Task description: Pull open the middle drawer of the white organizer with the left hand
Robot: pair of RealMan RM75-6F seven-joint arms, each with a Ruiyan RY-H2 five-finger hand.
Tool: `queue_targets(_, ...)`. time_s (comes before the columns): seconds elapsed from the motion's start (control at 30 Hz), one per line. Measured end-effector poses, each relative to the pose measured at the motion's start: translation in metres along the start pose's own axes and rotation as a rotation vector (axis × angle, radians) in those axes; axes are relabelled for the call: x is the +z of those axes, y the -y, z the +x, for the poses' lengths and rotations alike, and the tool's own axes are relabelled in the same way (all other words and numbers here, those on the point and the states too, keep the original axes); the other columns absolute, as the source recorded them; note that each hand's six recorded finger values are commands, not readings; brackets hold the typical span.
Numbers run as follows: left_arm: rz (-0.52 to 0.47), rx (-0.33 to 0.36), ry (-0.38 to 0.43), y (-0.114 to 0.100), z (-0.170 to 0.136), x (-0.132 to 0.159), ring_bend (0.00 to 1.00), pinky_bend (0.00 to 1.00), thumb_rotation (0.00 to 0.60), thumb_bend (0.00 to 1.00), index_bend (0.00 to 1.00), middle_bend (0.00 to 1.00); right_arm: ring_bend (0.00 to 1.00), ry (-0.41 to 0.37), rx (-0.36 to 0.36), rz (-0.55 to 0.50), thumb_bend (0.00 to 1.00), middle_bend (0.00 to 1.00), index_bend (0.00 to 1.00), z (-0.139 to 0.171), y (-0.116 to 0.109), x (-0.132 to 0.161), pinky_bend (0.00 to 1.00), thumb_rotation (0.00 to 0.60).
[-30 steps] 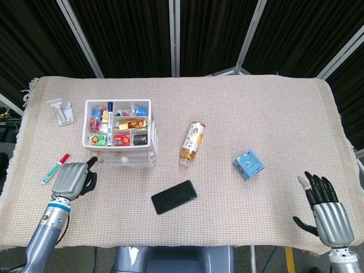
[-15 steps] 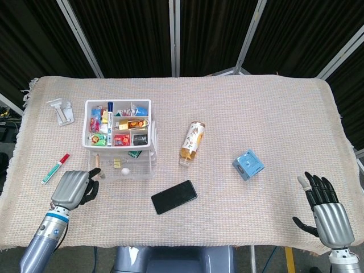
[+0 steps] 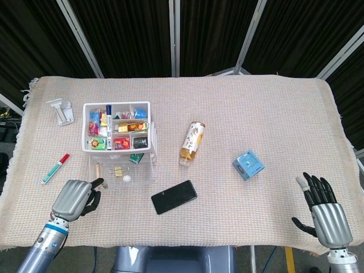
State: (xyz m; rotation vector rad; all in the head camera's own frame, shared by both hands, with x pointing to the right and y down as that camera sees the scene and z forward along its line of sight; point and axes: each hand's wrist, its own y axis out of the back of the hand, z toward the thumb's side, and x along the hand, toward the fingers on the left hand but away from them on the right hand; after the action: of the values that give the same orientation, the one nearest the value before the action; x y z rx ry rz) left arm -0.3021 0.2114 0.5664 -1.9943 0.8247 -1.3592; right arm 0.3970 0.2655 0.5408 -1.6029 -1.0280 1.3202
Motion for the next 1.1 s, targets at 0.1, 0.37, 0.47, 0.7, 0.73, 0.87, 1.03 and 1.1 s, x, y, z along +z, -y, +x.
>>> queue_targets(0.1, 0.003, 0.006, 0.013, -0.001, -0.005, 0.001, 0.91, 0.73, 0.600, 0.69, 0.40, 0.91, 0.00, 0.001, 0.001, 0.001, 0.00, 0.00, 0.00, 0.000, 0.001, 0.000, 0.00, 0.600)
queue_targets(0.37, 0.014, 0.050, 0.006, -0.008, -0.006, -0.005, 0.91, 0.73, 0.600, 0.59, 0.25, 0.91, 0.00, 0.001, 0.002, 0.004, 0.00, 0.00, 0.00, 0.000, 0.001, 0.000, 0.00, 0.600)
queue_targets(0.47, 0.027, 0.084, -0.002, -0.014, -0.004, -0.007, 0.91, 0.73, 0.600, 0.55, 0.24, 0.91, 0.00, 0.001, 0.003, 0.006, 0.00, 0.00, 0.00, 0.000, 0.002, 0.000, 0.00, 0.600)
queue_targets(0.7, 0.073, 0.177, -0.011, -0.044, -0.002, -0.010, 0.91, 0.73, 0.600, 0.27, 0.28, 0.91, 0.00, 0.002, 0.005, 0.008, 0.00, 0.00, 0.00, 0.000, 0.003, 0.000, 0.00, 0.600)
queue_targets(0.73, 0.088, 0.200, -0.006, -0.053, -0.001, -0.009, 0.91, 0.73, 0.600, 0.24, 0.29, 0.91, 0.00, 0.002, 0.007, 0.009, 0.00, 0.00, 0.00, -0.001, 0.003, 0.001, 0.00, 0.600)
queue_targets(0.87, 0.174, 0.246, 0.021, -0.077, 0.004, -0.003, 0.91, 0.73, 0.600, 0.09, 0.32, 0.91, 0.00, 0.000, 0.010, 0.011, 0.00, 0.00, 0.00, -0.001, 0.005, 0.001, 0.00, 0.600)
queue_targets(1.03, 0.300, 0.226, 0.086, -0.089, 0.016, 0.012, 0.91, 0.76, 0.600, 0.01, 0.38, 0.94, 0.00, 0.000, 0.012, 0.008, 0.00, 0.00, 0.00, 0.000, 0.005, 0.001, 0.00, 0.600)
queue_targets(1.1, 0.348, 0.204, 0.115, -0.090, 0.021, 0.018, 0.92, 0.78, 0.600, 0.00, 0.40, 0.95, 0.00, 0.001, 0.009, 0.005, 0.00, 0.00, 0.00, -0.001, 0.004, 0.001, 0.00, 0.600)
